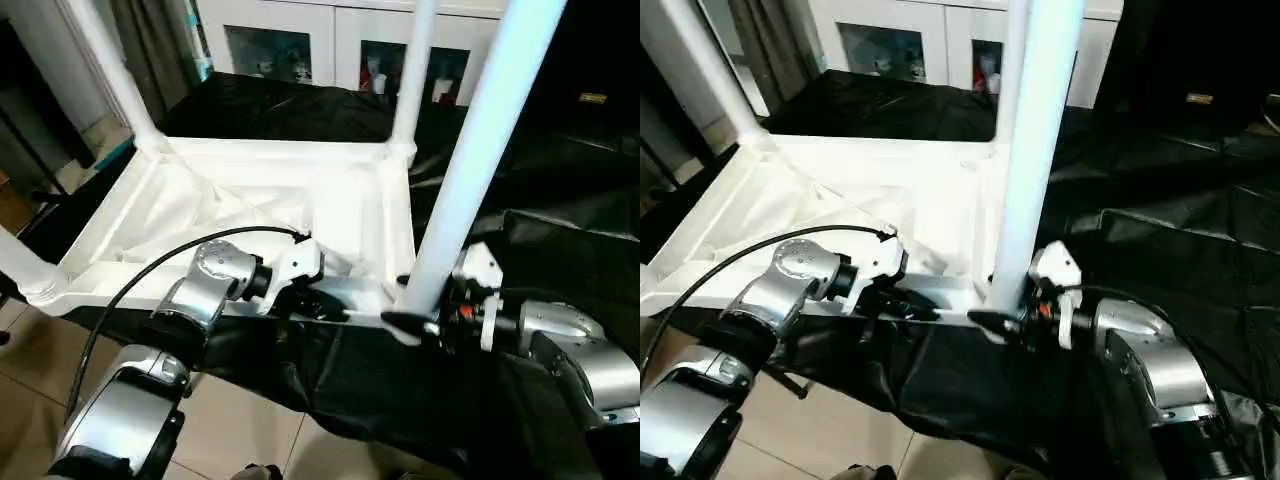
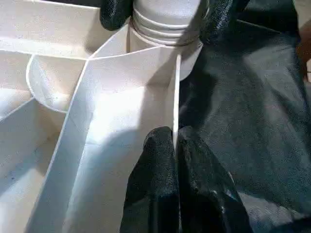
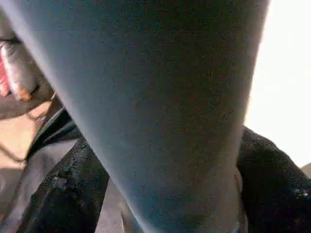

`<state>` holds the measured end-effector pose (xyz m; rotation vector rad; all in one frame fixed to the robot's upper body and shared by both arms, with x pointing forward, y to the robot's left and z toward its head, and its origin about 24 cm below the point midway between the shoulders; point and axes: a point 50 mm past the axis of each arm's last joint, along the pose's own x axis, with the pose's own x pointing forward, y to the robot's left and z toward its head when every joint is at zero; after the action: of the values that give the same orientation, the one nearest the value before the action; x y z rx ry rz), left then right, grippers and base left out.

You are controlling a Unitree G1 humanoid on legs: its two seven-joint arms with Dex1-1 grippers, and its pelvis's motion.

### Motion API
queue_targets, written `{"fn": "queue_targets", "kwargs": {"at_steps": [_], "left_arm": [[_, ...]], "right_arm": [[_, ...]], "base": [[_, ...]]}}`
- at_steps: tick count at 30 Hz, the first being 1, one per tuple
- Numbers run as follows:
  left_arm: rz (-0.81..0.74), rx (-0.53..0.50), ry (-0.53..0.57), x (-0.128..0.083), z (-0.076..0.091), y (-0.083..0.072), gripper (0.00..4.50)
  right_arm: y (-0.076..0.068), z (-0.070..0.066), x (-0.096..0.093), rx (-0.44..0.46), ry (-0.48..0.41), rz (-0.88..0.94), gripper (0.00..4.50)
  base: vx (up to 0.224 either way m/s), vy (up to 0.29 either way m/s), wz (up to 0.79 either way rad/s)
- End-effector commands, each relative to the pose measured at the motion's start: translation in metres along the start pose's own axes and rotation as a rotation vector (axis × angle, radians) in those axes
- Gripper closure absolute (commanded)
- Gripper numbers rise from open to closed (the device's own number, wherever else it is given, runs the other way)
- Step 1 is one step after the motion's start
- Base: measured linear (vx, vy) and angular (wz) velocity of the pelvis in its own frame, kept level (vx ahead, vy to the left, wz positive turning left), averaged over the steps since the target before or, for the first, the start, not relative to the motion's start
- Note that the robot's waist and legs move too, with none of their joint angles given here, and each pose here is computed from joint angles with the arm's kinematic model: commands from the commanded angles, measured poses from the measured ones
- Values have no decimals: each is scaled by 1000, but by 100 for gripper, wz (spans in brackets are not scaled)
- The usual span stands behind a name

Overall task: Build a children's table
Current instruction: Rotate leg to tighten

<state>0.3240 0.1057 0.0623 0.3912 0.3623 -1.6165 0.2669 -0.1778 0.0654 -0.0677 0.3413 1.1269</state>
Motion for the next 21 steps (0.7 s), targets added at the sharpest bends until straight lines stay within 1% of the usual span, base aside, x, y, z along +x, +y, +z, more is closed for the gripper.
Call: {"fn": "queue_targets", "kwargs": {"at_steps": [1,3,6,11,13,14,15,18,21], "left_arm": [[-41,6,-29,3,2,-4,450],[-40,6,-30,2,2,-4,450],[-40,4,-35,2,2,-5,450],[1,-1,-52,6,3,-3,450],[106,-17,-67,14,5,4,450],[116,-19,-67,15,5,5,450],[162,-29,-69,19,6,8,450],[285,-63,-93,32,11,16,450],[380,-94,-115,54,22,22,450]], "right_arm": [[3,-1,2,6,11,33,122],[4,-1,3,11,8,41,125],[6,-1,5,20,3,53,164],[8,-5,7,32,6,33,178],[4,-13,14,55,-2,-89,179],[4,-14,15,57,-3,-102,180],[2,-17,18,69,-11,-159,180],[-3,-24,32,129,-28,-320,180],[-6,-25,55,219,-67,-481,181]], "base": [[0,0,0],[0,0,0],[0,0,0],[0,0,0],[0,0,0],[0,0,0],[0,0,0],[0,0,0],[0,0,0]]}}
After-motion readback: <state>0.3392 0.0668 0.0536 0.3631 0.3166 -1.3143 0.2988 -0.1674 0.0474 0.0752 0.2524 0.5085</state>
